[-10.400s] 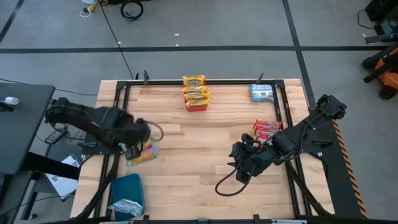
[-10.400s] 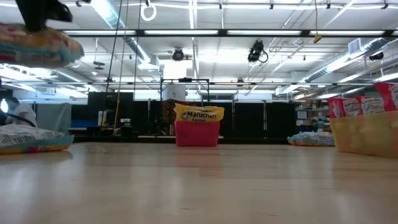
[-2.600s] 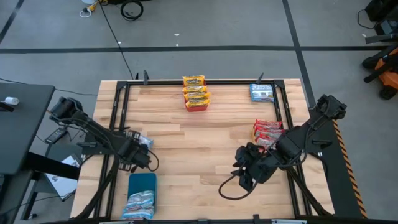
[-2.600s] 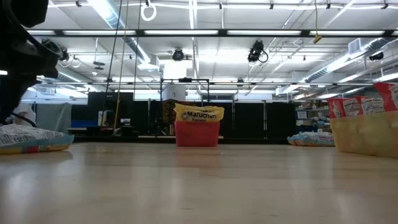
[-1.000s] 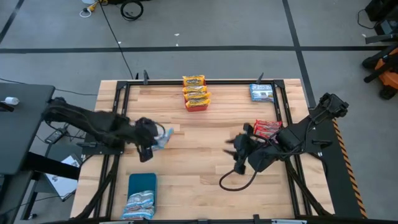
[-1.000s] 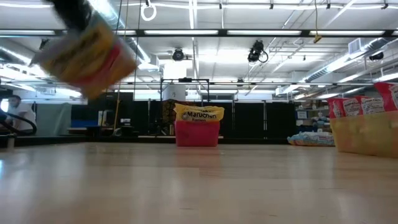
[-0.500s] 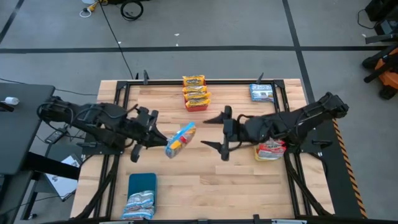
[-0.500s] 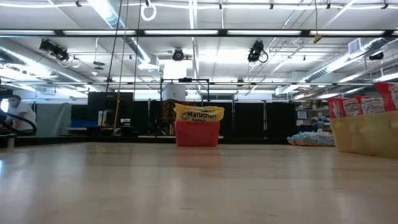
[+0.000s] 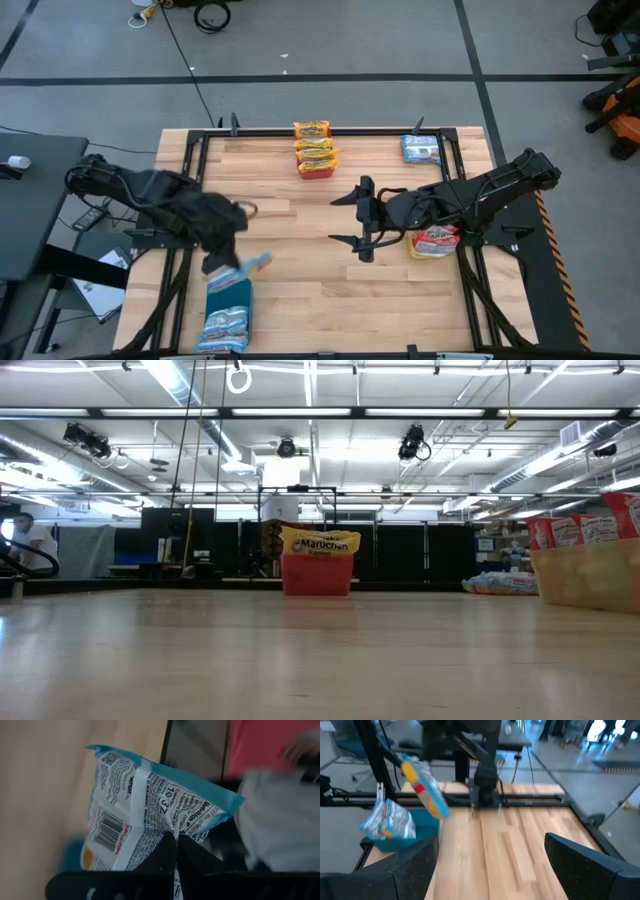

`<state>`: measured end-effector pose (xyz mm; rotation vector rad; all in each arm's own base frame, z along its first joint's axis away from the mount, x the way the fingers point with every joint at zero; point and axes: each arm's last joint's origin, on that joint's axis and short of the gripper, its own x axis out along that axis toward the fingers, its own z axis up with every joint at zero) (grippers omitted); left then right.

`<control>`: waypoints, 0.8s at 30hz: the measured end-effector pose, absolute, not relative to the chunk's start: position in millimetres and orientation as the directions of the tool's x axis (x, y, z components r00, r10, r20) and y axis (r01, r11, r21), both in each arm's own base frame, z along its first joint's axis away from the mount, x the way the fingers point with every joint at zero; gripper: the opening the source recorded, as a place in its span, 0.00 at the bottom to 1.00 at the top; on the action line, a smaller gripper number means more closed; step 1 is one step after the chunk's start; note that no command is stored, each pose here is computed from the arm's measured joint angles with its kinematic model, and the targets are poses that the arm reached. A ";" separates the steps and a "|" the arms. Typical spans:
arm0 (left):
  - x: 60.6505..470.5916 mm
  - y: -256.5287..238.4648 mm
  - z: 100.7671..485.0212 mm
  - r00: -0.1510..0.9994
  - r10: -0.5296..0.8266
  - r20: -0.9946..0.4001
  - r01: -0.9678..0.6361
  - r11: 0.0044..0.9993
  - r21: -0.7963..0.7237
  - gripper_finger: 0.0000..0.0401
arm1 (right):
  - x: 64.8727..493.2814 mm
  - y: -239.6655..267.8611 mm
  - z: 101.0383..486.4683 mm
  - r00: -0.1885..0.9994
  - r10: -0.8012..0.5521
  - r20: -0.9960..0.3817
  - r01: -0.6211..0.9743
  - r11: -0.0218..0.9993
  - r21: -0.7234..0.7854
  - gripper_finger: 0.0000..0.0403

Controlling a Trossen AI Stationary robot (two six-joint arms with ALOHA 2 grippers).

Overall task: Sort Maruchan noodles
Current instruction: Put the blue noodle pack into the blue bin

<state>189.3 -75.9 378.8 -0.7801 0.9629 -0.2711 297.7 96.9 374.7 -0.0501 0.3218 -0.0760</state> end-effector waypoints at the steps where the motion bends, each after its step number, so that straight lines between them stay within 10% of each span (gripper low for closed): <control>1: 189.9 -79.3 373.4 0.501 -0.561 -0.659 -0.162 0.688 -0.708 0.02 | 297.2 96.7 373.2 0.941 -0.085 -0.328 0.071 0.996 -0.055 0.91; 12: 212.3 -113.3 275.4 -0.046 -0.720 -0.693 -0.295 0.672 -0.679 0.02 | 293.7 101.9 369.3 0.928 -0.072 -0.366 0.075 0.997 -0.008 0.90; 24: 222.0 -118.0 225.6 0.012 -0.777 -0.630 -0.217 0.613 -0.760 0.02 | 284.3 119.5 365.1 0.914 -0.053 -0.402 0.070 0.997 0.027 0.88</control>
